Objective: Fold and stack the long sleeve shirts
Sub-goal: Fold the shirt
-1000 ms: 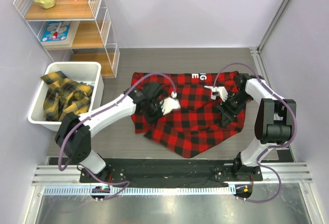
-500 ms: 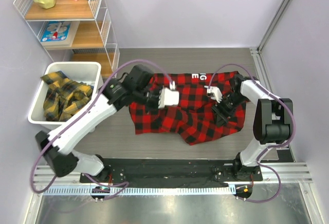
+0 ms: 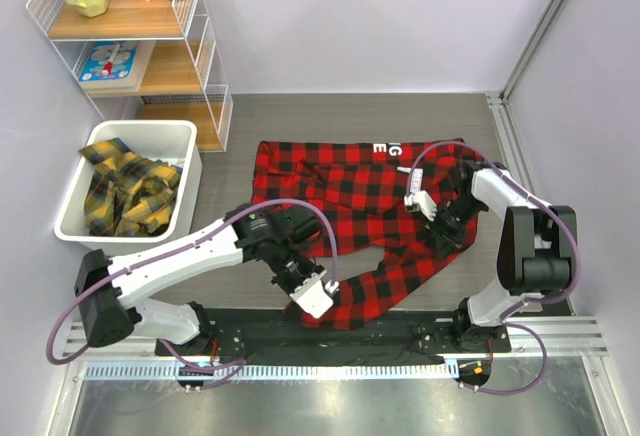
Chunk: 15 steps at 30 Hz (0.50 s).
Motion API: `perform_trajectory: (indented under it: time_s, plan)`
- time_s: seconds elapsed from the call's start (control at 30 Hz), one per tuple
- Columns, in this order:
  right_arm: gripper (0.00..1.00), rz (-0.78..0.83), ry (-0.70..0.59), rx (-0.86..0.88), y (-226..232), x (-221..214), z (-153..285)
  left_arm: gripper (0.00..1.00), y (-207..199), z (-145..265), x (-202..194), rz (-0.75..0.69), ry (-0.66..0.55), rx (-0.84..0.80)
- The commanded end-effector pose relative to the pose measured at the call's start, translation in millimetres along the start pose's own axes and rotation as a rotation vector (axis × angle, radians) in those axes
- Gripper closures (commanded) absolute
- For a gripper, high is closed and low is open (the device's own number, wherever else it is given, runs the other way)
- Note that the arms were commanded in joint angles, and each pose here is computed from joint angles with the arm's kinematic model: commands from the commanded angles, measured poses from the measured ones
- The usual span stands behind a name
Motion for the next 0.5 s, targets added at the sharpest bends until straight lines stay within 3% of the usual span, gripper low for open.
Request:
perform_trajectory:
  time_s: [0.0, 0.07, 0.27, 0.37, 0.47]
  plan:
    - [0.94, 0.105, 0.059, -0.064, 1.7, -18.8, 4.9, 1.0, 36.2, -1.5, -8.7, -0.111, 0.081, 0.109]
    - [0.99, 0.1, 0.043, -0.07, 1.6, -17.7, 8.1, 1.0, 40.6, 0.9, -18.5, -0.09, 0.134, 0.101]
    - [0.99, 0.109, -0.036, -0.068, 2.5, -6.1, 25.1, 1.0, 57.8, 40.2, -45.1, -0.019, 0.273, 0.283]
    - [0.99, 0.069, -0.098, -0.111, -9.8, -3.3, 29.6, 1.0, 77.2, 65.5, -55.0, 0.061, 0.368, 0.469]
    - [0.99, -0.086, -0.209, -0.159, -28.0, 8.0, 34.7, 1.0, 104.2, 95.6, -65.9, 0.146, 0.443, 0.683]
Point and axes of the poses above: each gripper's point midway between its finger pads, its own z axis back along the fingers, its own y axis along the line the jaws close on, x = y × z, the point moved 7 cm from there along z, back along the fingers, and after that the axes turned 13 degrees about -z, right-handed, at the moved point
